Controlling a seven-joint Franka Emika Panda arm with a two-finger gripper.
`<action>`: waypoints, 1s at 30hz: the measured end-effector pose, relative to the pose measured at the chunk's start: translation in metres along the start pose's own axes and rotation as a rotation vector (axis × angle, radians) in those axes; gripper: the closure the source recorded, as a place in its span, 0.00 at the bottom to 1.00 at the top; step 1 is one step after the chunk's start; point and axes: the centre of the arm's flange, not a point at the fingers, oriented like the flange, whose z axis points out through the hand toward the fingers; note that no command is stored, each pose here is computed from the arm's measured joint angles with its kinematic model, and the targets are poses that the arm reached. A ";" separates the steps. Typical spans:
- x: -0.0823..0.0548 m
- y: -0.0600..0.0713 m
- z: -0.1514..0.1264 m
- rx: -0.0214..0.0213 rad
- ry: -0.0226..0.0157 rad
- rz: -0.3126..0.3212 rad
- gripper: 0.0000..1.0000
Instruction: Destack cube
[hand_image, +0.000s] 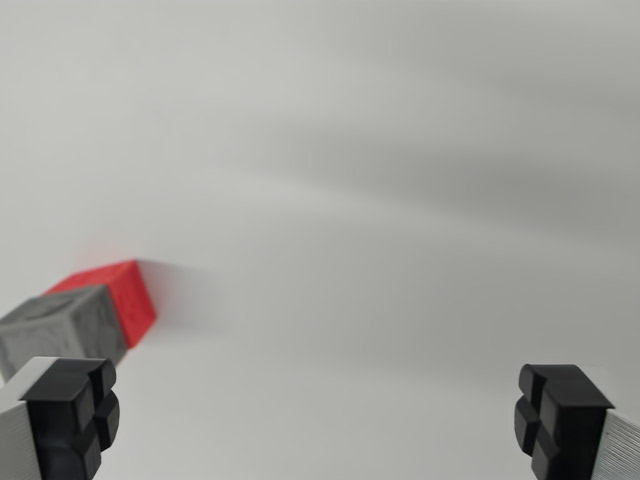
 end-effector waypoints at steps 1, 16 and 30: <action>-0.003 -0.001 0.002 -0.0009 -0.0009 -0.005 0.00; -0.049 -0.012 0.025 -0.0051 -0.0077 -0.079 0.00; -0.097 -0.024 0.049 -0.0095 -0.0158 -0.153 0.00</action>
